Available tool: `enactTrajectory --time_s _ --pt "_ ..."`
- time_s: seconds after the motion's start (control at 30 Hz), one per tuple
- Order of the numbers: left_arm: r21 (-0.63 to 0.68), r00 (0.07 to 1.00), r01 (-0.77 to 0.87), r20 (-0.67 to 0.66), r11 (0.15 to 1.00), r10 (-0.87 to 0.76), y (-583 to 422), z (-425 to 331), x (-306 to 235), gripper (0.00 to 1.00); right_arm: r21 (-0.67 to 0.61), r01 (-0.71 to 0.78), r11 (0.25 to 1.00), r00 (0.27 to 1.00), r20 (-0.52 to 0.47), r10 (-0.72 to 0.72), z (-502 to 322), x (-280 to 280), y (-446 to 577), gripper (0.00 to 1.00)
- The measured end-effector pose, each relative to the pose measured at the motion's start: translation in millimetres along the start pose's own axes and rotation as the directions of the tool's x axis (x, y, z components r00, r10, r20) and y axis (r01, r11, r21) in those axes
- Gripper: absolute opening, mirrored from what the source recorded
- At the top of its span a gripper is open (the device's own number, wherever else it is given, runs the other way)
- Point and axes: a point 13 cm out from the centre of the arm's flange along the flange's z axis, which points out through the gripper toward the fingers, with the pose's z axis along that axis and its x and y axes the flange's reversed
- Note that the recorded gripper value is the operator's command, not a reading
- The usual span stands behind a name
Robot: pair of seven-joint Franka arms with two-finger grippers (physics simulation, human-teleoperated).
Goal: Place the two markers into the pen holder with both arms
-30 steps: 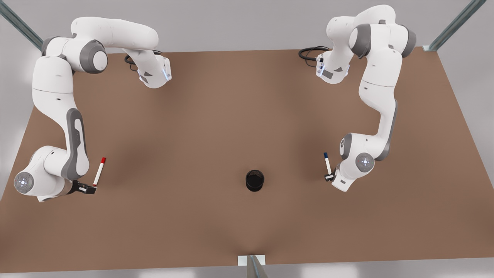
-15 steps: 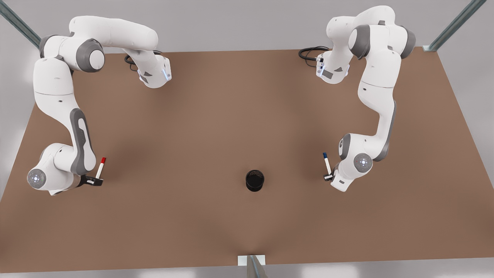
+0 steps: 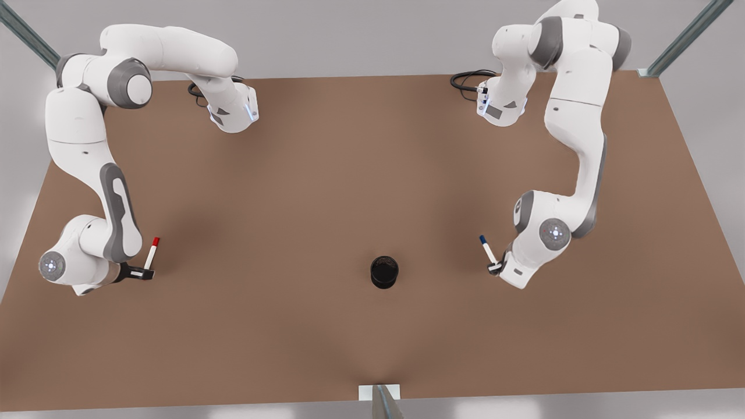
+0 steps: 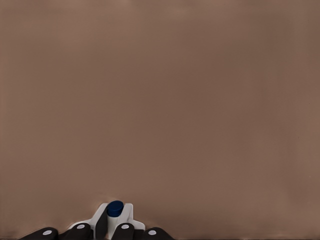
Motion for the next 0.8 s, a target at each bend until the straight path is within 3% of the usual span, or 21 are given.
enactTrajectory --time_s 0.23,0.33,0.47,0.67,0.8 --pt "0.166 0.973 -0.229 0.029 0.959 0.228 -181.3 -140.7 50.2 0.21 -0.001 0.032 0.999 0.999 0.01 -0.032 4.1 -4.1 4.5 0.71" --pt "0.241 0.953 -0.304 0.085 0.922 0.292 -245.4 -164.0 70.6 0.21 0.0 0.043 0.999 0.999 0.02 -0.043 -2.9 -7.3 6.7 0.66" --pt "0.258 0.929 -0.345 0.23 0.902 0.29 -283.3 -143.6 51.0 0.21 -0.001 0.052 0.999 0.998 0.022 -0.052 -4.3 -7.8 7.7 0.51" --pt "0.286 0.88 -0.325 0.439 0.901 0.179 -284.9 -143.5 -9.2 0.21 0.003 0.066 0.998 0.998 0.023 -0.066 -4.0 -8.3 8.1 0.51" --pt "0.329 0.87 -0.307 0.478 0.893 0.123 -292.0 -137.0 -12.6 0.21 0.019 0.085 0.996 0.996 0.022 -0.085 -3.5 -8.8 8.0 0.51"
